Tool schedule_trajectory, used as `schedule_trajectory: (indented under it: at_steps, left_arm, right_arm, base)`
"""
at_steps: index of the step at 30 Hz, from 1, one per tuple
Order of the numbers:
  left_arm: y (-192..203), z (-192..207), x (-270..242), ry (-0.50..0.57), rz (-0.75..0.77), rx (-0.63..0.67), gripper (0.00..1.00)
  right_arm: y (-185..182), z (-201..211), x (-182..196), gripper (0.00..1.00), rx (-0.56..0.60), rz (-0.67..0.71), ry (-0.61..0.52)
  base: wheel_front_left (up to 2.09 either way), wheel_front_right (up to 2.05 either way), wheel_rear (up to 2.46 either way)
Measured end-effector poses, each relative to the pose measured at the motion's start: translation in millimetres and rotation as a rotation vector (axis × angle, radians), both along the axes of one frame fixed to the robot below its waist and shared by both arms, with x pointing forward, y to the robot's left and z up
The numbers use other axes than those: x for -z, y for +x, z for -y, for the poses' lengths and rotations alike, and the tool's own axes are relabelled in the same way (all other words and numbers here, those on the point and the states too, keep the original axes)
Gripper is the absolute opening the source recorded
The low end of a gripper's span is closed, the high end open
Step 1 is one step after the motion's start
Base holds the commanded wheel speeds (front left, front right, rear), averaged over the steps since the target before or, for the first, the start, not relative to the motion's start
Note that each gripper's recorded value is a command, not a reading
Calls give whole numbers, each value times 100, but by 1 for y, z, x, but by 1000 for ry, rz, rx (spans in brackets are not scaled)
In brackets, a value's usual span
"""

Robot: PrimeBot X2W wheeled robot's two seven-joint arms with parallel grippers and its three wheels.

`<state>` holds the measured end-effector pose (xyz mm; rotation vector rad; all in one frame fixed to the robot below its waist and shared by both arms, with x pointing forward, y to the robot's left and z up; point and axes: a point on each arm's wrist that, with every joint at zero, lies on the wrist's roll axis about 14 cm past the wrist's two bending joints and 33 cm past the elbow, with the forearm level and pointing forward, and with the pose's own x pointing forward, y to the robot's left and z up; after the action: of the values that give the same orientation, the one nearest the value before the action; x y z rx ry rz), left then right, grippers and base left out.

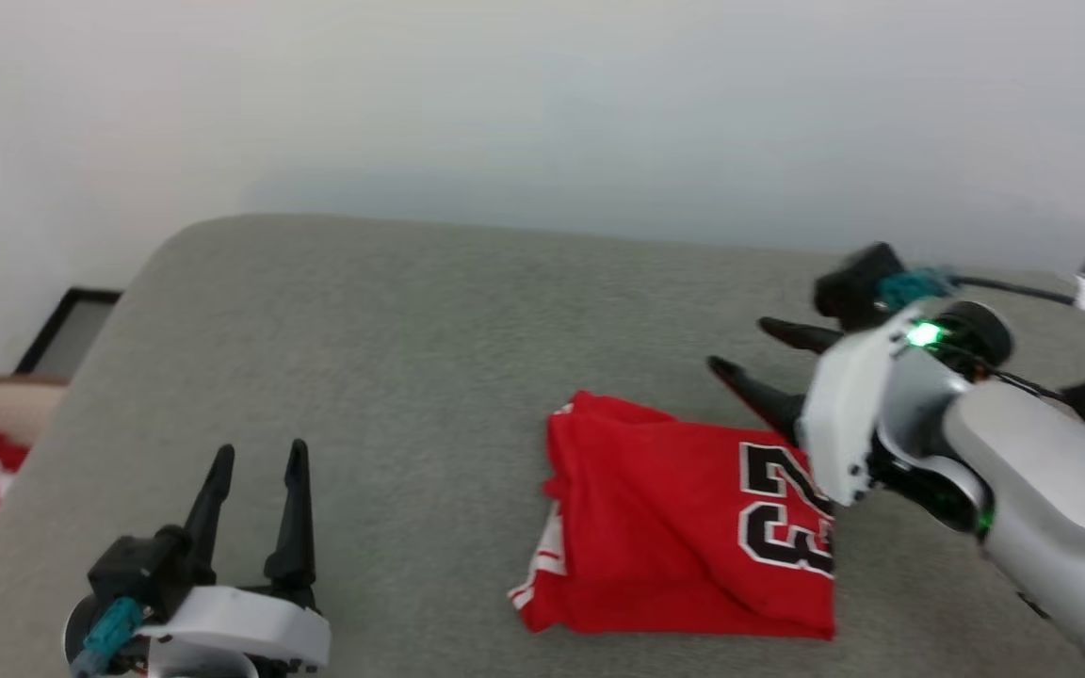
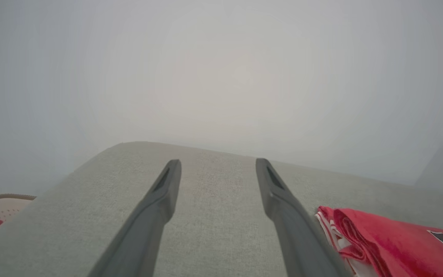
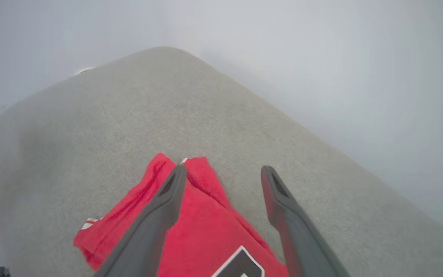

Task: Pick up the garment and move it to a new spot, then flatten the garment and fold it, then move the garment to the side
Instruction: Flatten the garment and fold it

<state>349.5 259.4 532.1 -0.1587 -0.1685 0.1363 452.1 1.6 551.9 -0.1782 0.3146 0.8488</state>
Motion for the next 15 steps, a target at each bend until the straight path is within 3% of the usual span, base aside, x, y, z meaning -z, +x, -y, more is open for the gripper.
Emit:
schedule_trajectory:
  at_steps: [15]
  left_arm:
    - [11,41,6,48,-19,148,100]
  right_arm:
    - [-24,159,-7,100,390,231,171]
  base:
    - [0,0,0]
